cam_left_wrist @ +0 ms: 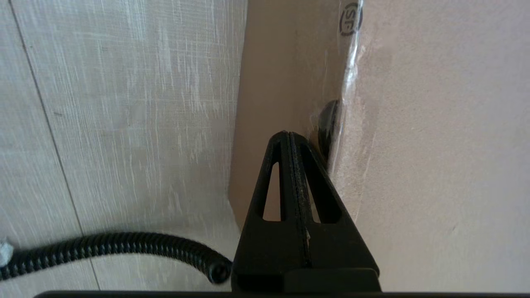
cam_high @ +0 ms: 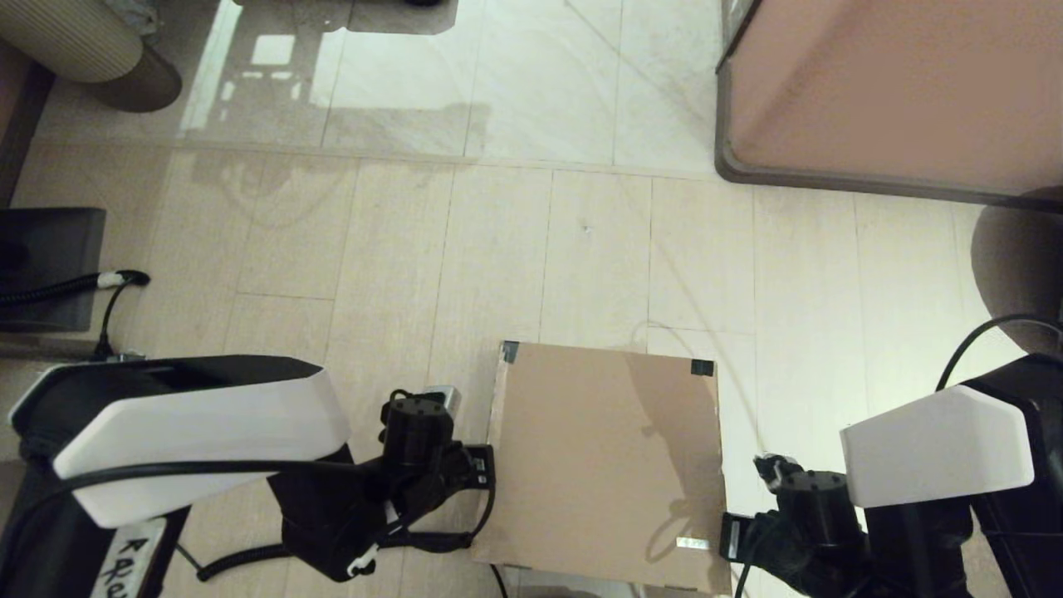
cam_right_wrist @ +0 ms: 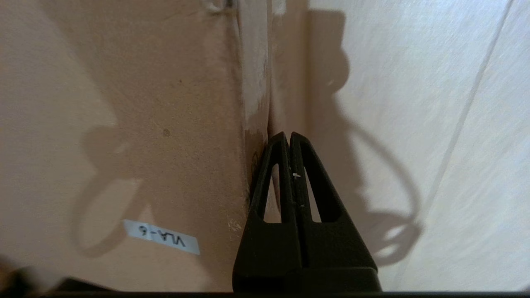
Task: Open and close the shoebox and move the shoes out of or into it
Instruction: Open the shoe box
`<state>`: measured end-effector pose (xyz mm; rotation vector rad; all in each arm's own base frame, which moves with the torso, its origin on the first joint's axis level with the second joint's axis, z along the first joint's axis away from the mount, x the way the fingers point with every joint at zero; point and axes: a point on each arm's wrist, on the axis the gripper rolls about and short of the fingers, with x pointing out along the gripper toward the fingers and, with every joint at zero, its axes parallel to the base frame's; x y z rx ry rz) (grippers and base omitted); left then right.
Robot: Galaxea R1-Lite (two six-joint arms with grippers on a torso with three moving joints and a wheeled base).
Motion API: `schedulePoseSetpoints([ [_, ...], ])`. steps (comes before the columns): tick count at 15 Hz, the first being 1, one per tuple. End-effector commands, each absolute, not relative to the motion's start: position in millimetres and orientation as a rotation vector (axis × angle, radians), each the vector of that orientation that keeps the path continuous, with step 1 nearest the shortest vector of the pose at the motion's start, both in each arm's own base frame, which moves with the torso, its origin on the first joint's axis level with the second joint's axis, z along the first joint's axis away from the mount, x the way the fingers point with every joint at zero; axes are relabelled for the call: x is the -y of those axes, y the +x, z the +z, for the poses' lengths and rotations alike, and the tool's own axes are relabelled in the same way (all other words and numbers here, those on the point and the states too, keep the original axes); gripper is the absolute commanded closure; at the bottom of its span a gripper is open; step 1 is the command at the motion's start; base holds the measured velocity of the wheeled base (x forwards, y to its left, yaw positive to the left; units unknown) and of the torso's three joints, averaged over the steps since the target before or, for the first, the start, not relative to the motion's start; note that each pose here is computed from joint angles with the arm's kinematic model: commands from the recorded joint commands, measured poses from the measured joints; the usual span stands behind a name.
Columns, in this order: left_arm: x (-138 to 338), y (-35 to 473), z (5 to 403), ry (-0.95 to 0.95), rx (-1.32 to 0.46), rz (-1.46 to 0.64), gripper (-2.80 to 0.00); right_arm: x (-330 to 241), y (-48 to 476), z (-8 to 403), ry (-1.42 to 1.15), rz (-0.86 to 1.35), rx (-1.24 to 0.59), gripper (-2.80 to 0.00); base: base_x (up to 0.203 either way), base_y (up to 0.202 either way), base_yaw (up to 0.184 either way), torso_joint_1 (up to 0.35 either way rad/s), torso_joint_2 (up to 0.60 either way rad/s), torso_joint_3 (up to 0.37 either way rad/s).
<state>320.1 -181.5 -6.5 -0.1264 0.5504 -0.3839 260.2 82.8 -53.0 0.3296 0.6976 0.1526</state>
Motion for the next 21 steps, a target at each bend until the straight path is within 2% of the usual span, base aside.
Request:
schedulePoseSetpoints([
  [1, 180, 316, 5, -0.142, -0.531, -0.389, 0.00, -80, 250, -42, 0.423, 0.144, -0.711, 0.00, 0.000, 0.000, 0.000, 0.000, 0.00, 0.000],
  [7, 175, 307, 32, -0.161, -0.482, -0.396, 0.00, -75, 229, -24, 0.571, 0.158, -0.764, 0.00, 0.000, 0.000, 0.000, 0.000, 0.00, 0.000],
  [11, 171, 302, 48, -0.168, -0.457, -0.396, 0.00, -69, 203, -16, 0.692, 0.196, -0.874, 0.00, 0.000, 0.000, 0.000, 0.000, 0.00, 0.000],
  [21, 179, 320, 74, -0.255, -0.362, -0.397, 0.00, -71, 202, -7, 0.834, 0.259, -0.908, 0.00, 0.000, 0.000, 0.000, 0.000, 0.00, 0.000],
])
